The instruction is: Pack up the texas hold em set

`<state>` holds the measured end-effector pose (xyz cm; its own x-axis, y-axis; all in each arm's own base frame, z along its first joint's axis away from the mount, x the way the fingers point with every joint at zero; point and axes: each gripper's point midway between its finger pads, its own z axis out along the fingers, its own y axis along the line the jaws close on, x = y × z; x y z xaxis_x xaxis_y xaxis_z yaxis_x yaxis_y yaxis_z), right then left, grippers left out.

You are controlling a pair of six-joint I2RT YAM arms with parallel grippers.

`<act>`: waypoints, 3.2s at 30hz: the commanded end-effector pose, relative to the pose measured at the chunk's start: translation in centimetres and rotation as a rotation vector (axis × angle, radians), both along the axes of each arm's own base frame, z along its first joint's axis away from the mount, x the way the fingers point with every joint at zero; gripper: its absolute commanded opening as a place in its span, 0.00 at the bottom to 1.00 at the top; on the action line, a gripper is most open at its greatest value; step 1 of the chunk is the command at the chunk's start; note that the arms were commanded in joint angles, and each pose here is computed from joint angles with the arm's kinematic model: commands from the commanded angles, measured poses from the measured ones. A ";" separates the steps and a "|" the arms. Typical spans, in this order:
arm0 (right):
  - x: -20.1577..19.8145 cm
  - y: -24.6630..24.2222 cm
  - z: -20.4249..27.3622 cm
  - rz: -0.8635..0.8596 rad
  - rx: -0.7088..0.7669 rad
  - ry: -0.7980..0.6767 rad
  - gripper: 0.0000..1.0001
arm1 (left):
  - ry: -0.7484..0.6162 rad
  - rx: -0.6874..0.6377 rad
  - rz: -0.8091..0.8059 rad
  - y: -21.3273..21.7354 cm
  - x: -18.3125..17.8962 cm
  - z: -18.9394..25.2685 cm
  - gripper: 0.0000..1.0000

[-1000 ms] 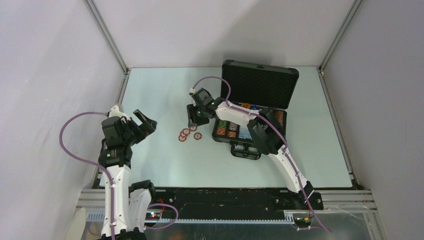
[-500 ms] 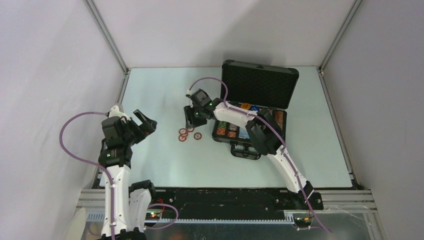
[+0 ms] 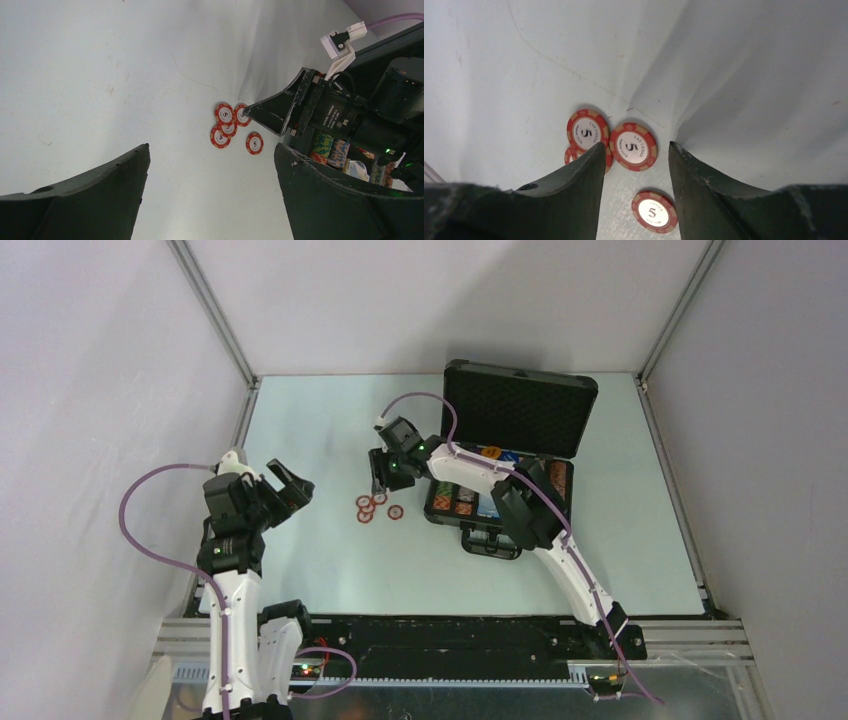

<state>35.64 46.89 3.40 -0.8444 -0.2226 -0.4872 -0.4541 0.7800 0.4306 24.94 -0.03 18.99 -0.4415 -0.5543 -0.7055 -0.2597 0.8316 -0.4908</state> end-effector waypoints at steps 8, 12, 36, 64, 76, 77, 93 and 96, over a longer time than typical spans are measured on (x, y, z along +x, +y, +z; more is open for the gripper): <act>3.2 0.2 4.3 -0.056 0.094 -0.150 0.58 | -0.019 0.005 -0.021 -0.3 0.0 0.2 0.98; 2.6 2.3 5.1 0.023 0.136 -0.152 0.57 | -0.019 0.005 -0.022 -0.3 0.1 0.2 0.98; 0.2 6.7 1.9 0.147 0.058 -0.103 0.53 | -0.027 0.007 -0.022 -0.3 0.0 0.4 0.99; -1.4 5.0 -2.2 0.132 -0.207 -0.200 0.62 | -0.029 0.004 -0.026 -0.4 -0.1 0.4 0.99; -1.4 4.7 -2.7 0.147 -0.284 -0.263 0.63 | -0.030 -0.001 -0.030 -0.5 0.0 0.4 0.99; -1.4 4.6 -2.8 0.148 -0.287 -0.265 0.61 | -0.029 -0.001 -0.029 -0.5 0.0 0.4 0.99; -2.3 5.0 -3.5 0.214 -0.312 -0.280 0.53 | -0.030 -0.002 -0.032 -0.5 0.0 0.3 0.99; -2.5 5.0 -3.6 0.225 -0.315 -0.281 0.52 | -0.030 -0.002 -0.033 -0.6 0.0 0.4 0.99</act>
